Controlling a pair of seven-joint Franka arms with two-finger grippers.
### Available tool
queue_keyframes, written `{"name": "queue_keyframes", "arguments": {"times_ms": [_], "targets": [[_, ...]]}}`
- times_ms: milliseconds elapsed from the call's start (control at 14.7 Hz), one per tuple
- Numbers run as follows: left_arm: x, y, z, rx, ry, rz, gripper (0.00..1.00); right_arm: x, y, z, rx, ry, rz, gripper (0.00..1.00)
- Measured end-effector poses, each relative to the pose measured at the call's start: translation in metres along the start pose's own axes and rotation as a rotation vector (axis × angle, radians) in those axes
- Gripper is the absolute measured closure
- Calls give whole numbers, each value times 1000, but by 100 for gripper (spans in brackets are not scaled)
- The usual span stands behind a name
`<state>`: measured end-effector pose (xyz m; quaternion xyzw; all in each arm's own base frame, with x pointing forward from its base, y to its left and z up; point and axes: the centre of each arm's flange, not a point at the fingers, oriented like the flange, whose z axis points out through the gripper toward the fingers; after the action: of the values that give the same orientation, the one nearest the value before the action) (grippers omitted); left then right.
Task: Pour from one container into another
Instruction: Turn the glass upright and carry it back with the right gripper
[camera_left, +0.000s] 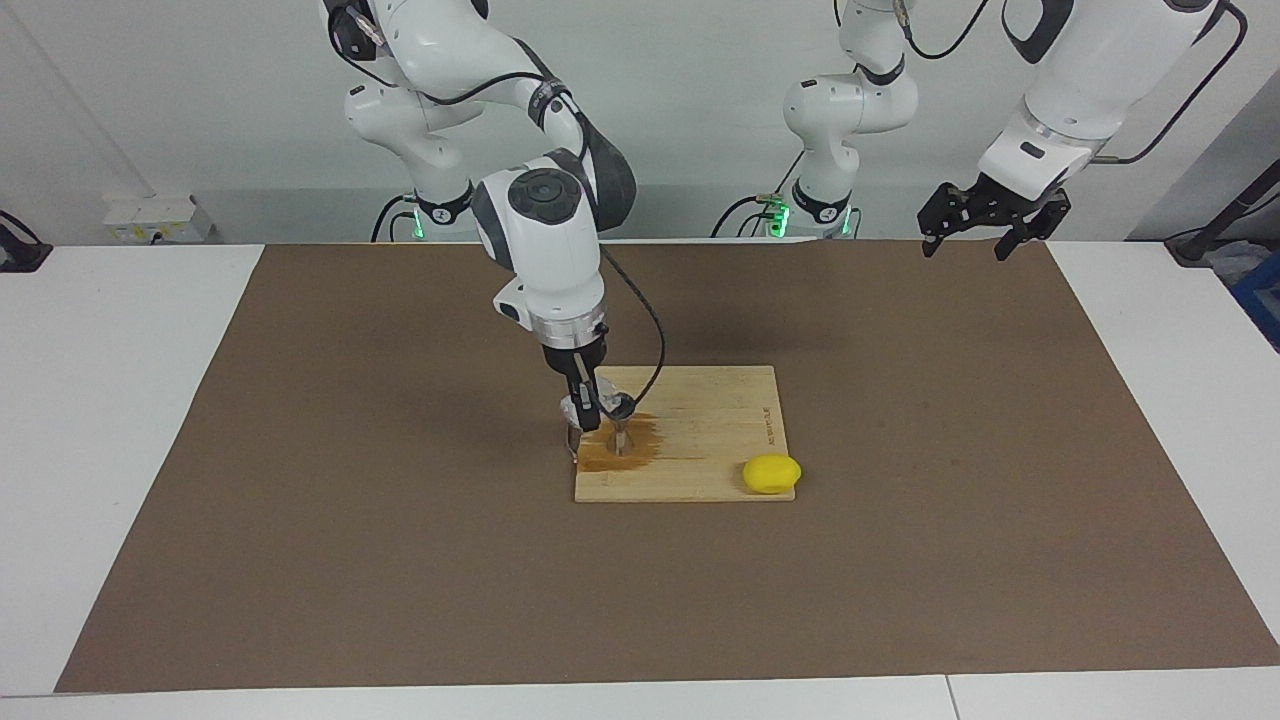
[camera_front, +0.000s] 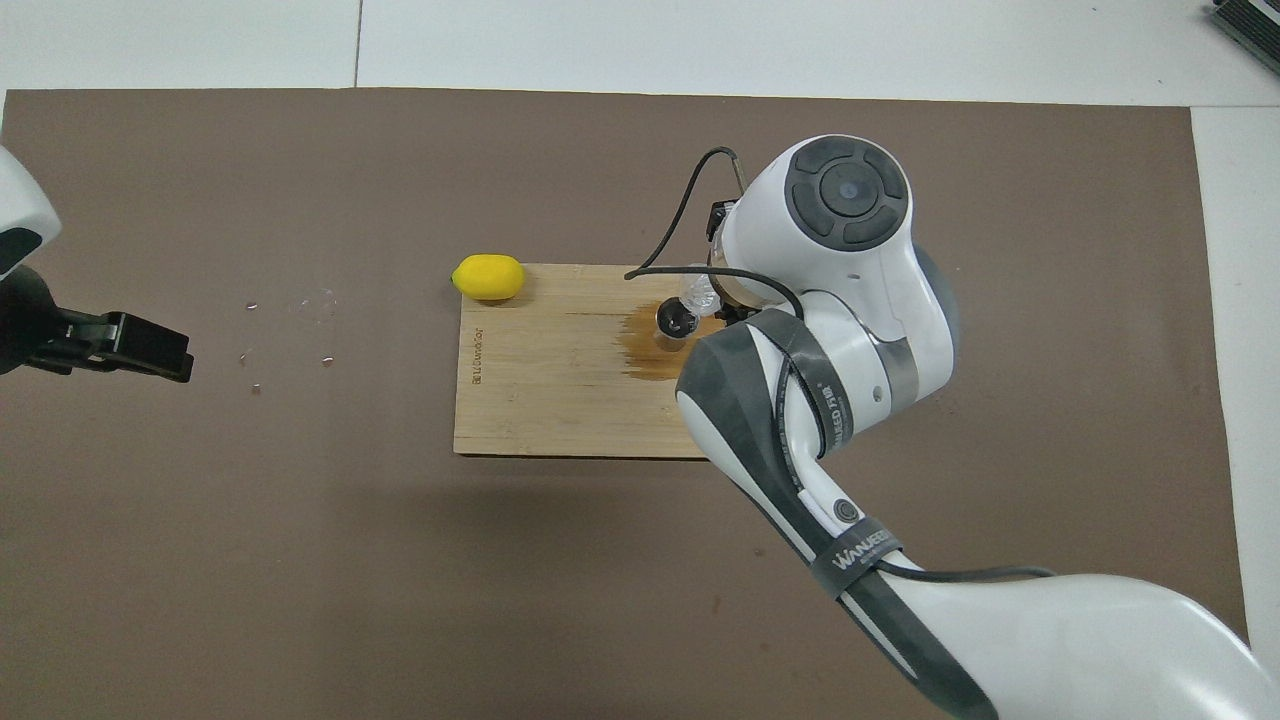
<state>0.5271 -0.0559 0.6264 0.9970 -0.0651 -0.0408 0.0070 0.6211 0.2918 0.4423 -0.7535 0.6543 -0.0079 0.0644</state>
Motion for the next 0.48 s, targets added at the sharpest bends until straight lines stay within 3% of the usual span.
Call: {"name": "queue_keyframes", "arguments": {"times_ms": [273, 477], "targets": [[0, 0, 0, 0, 0, 0, 0, 38, -10, 2, -33, -118, 104, 49], [0, 0, 0, 0, 0, 0, 0, 90, -17, 13, -69, -235, 207, 49]]}}
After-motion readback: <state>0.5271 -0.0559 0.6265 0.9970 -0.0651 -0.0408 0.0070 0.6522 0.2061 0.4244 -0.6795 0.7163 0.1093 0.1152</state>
